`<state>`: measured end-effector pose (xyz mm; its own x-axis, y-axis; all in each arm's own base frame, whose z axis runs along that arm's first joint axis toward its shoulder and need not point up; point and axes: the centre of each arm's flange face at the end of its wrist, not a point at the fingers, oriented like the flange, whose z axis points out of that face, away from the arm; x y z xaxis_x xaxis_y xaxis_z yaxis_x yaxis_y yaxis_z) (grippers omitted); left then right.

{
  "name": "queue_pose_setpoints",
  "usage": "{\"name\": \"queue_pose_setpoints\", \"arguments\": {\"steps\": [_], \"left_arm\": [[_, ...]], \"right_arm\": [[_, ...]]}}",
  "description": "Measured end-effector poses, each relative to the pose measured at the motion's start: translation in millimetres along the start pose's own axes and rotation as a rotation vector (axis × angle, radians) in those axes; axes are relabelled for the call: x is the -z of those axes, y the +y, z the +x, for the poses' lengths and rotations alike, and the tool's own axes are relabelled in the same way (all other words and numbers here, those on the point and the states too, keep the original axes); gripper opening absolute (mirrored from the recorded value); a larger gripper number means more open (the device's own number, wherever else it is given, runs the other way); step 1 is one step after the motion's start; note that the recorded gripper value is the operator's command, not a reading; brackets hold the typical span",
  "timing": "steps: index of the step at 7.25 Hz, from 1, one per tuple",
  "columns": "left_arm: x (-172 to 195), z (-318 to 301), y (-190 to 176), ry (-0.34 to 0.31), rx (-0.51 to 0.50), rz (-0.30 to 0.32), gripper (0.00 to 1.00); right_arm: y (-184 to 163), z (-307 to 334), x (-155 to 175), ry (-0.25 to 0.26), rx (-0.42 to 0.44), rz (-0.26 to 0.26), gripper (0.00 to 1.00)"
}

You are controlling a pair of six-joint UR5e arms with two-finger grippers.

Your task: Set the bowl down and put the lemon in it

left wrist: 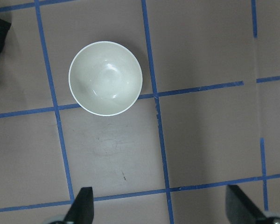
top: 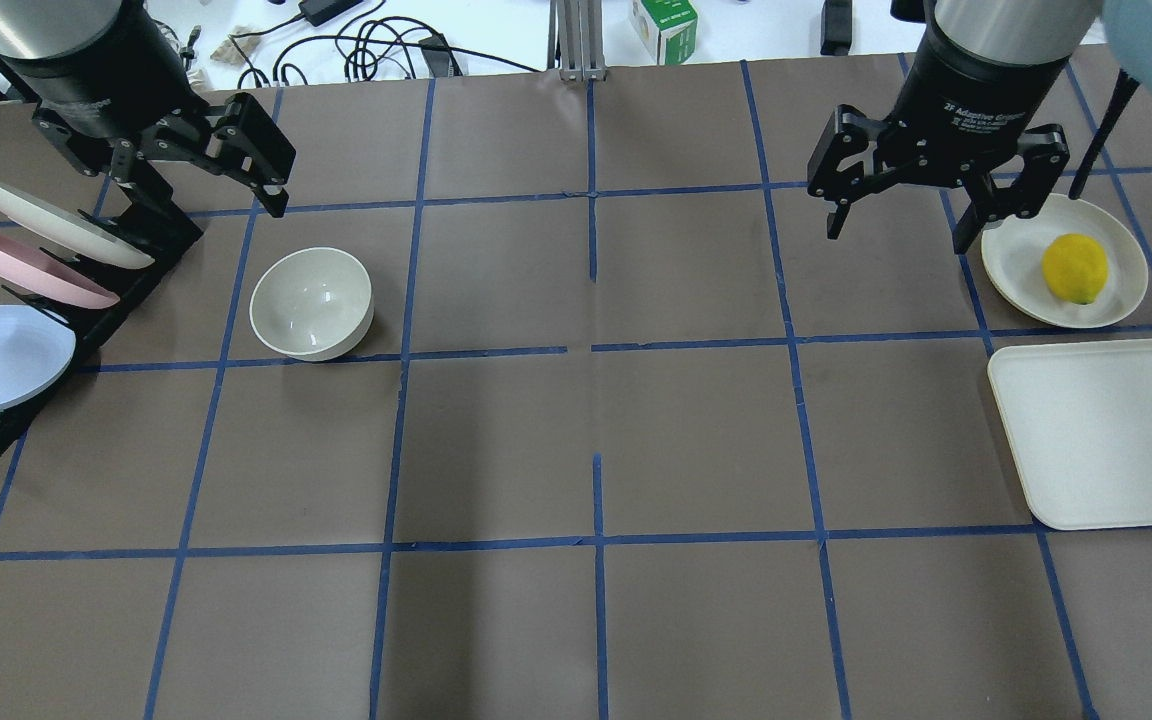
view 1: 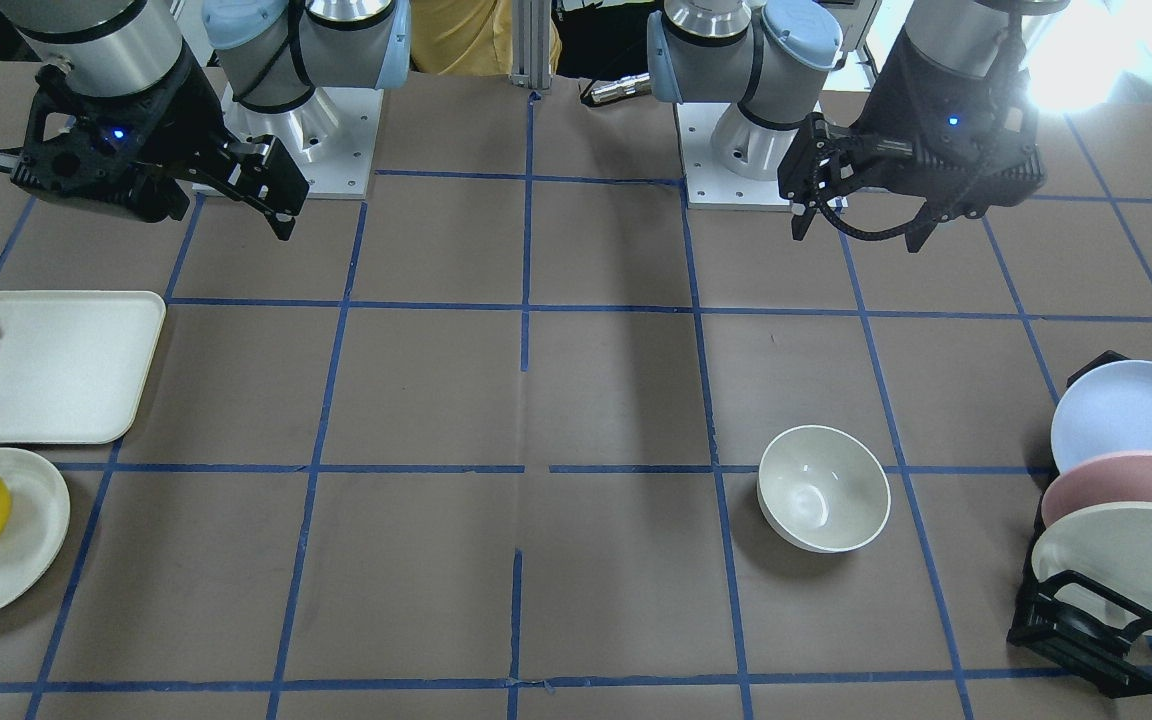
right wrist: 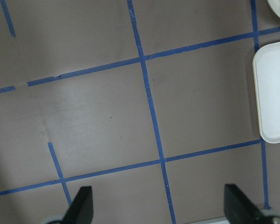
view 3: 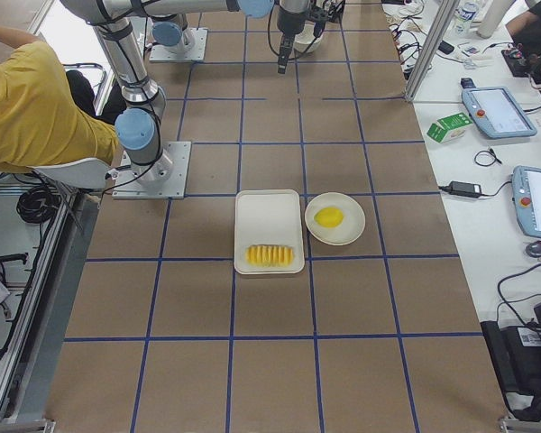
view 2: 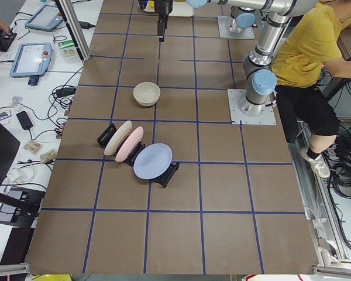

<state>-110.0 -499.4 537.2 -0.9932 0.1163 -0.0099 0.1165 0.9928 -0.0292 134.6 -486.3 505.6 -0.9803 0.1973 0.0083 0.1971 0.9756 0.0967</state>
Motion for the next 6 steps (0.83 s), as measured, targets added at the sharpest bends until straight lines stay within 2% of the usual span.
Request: {"name": "queue_pose_setpoints", "arguments": {"steps": [5, 6], "left_arm": [[-10, 7, 9, 0.001, -0.008, -0.023, 1.00], [-14, 1, 14, 0.000, -0.016, -0.040, 1.00]], "right_arm": [[-3, 2, -3, 0.002, 0.002, -0.013, 1.00], [-10, 9, -7, 0.022, -0.005, -0.015, 1.00]]}}
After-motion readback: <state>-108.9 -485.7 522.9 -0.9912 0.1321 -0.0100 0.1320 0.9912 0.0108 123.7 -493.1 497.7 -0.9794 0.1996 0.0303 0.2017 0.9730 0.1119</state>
